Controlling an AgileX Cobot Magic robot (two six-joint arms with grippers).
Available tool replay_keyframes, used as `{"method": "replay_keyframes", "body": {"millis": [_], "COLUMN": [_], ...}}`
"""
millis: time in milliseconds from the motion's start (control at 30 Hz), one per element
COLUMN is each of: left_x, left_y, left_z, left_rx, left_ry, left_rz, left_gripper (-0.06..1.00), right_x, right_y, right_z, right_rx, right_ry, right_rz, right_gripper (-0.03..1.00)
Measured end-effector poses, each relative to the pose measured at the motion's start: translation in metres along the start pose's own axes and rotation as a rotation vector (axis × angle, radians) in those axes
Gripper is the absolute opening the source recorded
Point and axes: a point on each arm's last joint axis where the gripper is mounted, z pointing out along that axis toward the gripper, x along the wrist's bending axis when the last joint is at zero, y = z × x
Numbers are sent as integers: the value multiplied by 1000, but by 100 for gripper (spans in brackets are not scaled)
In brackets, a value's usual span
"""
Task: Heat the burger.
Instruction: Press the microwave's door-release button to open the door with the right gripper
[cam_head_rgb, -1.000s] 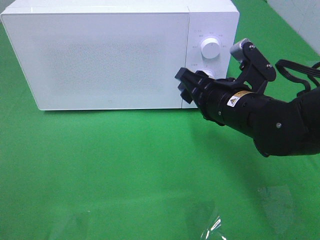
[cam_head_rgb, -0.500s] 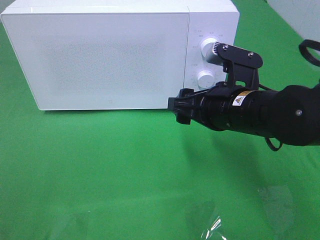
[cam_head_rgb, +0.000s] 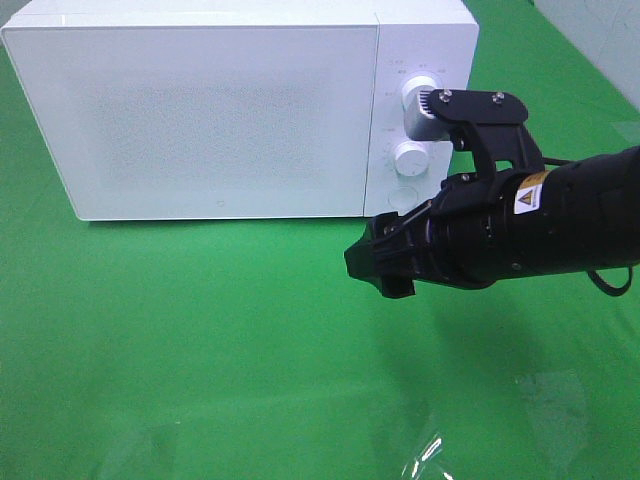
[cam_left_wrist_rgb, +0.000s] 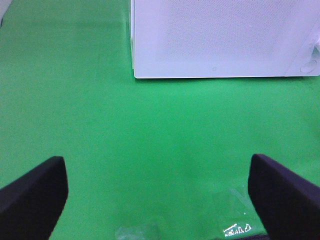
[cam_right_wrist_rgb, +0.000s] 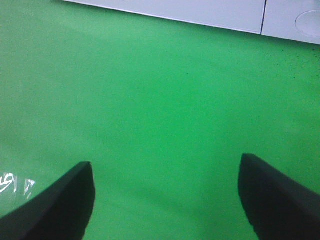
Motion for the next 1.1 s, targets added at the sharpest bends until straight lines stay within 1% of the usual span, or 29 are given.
{"method": "replay_keyframes", "body": {"millis": [200,267,433,500,600,633,667,700,733,833,867,900,967,1000,1033,1100], "left_x": [0,0,0,0,0,0,0,0,0,0,0,0,0,0,0,0], "left_y": [0,0,0,0,0,0,0,0,0,0,0,0,0,0,0,0], "left_z": [0,0,0,0,0,0,0,0,0,0,0,0,0,0,0,0], "left_rx": [0,0,0,0,0,0,0,0,0,0,0,0,0,0,0,0], "left_ry": [0,0,0,0,0,0,0,0,0,0,0,0,0,0,0,0], "left_rz": [0,0,0,0,0,0,0,0,0,0,0,0,0,0,0,0], "left_gripper": [89,89,89,89,89,89,89,89,89,89,89,89,89,89,89,89], "right_x": [3,4,4,1,0,-2,-2,-5,-8,-9,-10,-10,-12,-12,-13,-13], "right_y": [-1,-4,-7,-11,-12,-14,-14,-16,-16,-17,-18,-18,-22,-22,-25,-27], "right_z": [-20,-30,-43,-56,-59,-66,-66,-75,-84,-90,-104,-104,-129,-129,-142,-148], "right_rx": [32,59,89,119,125,139,139,147,137,130,103,103,42,42,7,-5], "right_ry": [20,30,29,-4,-17,-43,-43,-74,-97,-107,-120,-120,-126,-126,-123,-124], "right_rz": [-14,-18,-50,-92,-102,-114,-114,-129,-143,-152,-161,-161,-163,-163,-161,-158], "right_gripper": [76,76,76,76,76,76,76,76,76,76,76,76,76,76,76,76]}}
